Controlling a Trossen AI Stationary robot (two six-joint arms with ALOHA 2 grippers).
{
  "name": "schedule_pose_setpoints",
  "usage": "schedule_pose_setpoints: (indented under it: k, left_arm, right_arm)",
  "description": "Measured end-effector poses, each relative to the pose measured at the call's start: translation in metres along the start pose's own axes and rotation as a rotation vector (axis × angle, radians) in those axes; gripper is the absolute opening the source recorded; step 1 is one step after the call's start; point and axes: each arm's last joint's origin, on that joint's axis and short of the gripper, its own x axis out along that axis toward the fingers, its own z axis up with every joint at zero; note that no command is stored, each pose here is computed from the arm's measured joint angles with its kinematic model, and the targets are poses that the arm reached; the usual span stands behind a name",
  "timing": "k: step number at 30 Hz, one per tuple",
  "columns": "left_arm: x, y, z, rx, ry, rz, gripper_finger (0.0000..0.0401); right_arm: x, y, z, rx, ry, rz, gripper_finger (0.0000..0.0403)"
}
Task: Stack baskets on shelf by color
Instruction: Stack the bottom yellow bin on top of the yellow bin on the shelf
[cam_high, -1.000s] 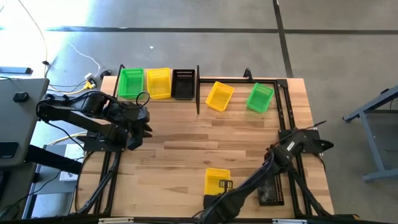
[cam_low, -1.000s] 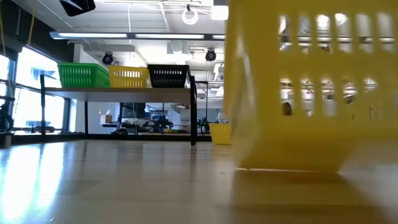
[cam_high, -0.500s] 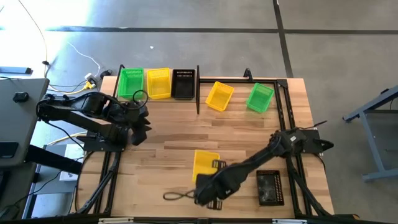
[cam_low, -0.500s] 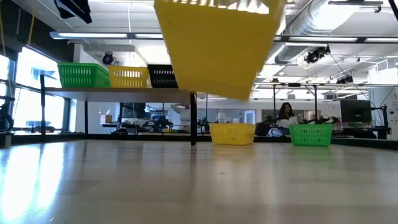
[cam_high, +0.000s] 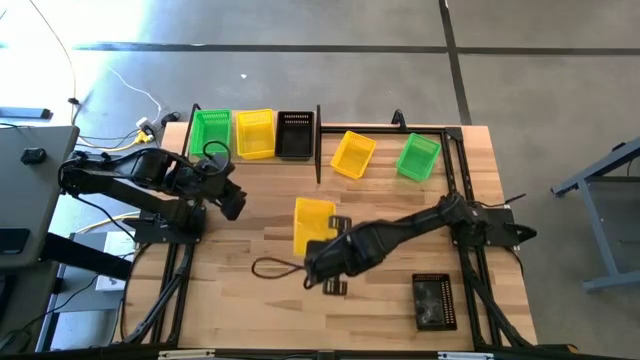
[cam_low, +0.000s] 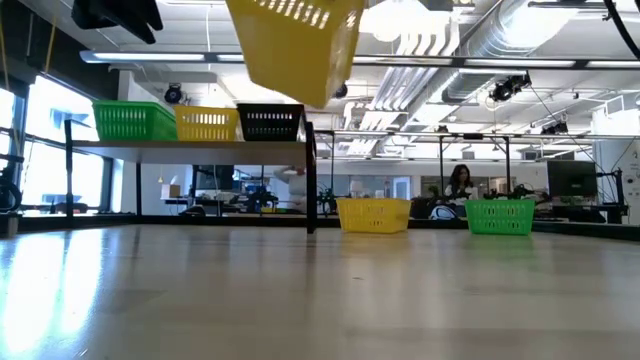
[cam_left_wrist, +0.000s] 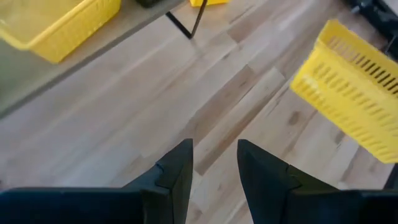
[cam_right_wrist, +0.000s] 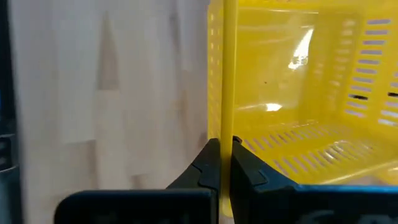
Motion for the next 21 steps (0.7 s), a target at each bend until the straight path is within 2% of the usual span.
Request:
schedule_pose_setpoints:
  k: [6, 13, 21]
  left_arm:
    - [0.000, 0.000, 0.000, -0.134, -0.001, -0.004, 0.0115]
    - [0.003, -0.003, 0.000, -0.171, 0.029, -0.013, 0.0115]
    - [0.015, -0.016, 0.004, -0.290, 0.021, -0.028, 0.0115]
  right_arm:
    - [0.005, -0.020, 0.010, -0.110, -0.034, -0.065, 0.0000]
    - [0.008, -0.032, 0.019, -0.219, -0.081, -0.108, 0.0000]
    - [0.012, -0.049, 0.025, -0.228, -0.082, -0.120, 0.0000]
